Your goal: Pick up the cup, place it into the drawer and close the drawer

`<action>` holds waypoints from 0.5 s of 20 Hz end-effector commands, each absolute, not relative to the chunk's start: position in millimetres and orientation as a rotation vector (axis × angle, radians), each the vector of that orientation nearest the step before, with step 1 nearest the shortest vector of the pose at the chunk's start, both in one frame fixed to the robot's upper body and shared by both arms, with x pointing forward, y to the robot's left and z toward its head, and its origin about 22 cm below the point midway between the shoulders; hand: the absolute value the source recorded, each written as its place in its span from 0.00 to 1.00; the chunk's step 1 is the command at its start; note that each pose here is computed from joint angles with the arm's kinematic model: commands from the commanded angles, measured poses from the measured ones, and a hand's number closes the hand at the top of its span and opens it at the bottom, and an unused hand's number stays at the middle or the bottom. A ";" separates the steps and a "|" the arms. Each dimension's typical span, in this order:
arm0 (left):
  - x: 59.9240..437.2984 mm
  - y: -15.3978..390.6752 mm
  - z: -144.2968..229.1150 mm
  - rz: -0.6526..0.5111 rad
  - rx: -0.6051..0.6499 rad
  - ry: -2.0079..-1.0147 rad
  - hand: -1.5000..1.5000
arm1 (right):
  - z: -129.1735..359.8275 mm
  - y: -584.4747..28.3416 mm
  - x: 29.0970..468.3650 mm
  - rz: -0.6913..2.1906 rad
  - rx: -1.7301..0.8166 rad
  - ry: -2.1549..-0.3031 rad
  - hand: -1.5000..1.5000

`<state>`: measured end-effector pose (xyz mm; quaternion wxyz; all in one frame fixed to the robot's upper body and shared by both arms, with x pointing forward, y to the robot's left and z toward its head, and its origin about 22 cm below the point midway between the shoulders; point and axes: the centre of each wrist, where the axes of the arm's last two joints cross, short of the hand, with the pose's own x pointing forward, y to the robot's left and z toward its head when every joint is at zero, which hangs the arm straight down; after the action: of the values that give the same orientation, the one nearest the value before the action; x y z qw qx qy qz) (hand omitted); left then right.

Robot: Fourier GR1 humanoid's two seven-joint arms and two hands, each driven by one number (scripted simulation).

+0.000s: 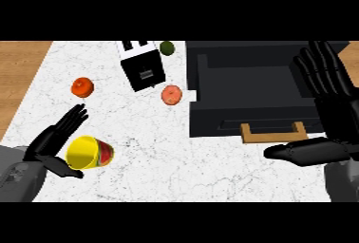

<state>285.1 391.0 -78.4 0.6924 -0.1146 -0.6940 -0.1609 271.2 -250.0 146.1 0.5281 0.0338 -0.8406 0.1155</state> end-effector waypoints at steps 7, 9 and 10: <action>262.3 368.1 -116.6 -0.322 -0.447 -1.617 0.00 | 144.5 -248.2 278.4 0.282 0.091 -1.994 0.00; 275.5 370.3 -107.2 -0.317 -0.448 -1.625 0.00 | 153.6 -253.7 282.9 0.291 0.087 -2.019 0.00; 270.4 356.3 -118.4 -0.314 -0.442 -1.619 0.00 | 151.2 -237.9 274.1 0.270 0.093 -2.021 0.00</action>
<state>275.8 368.9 -105.6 0.6949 -0.1194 -0.6902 -0.1628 277.6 -245.8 150.1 0.5265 0.0367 -0.8413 0.1166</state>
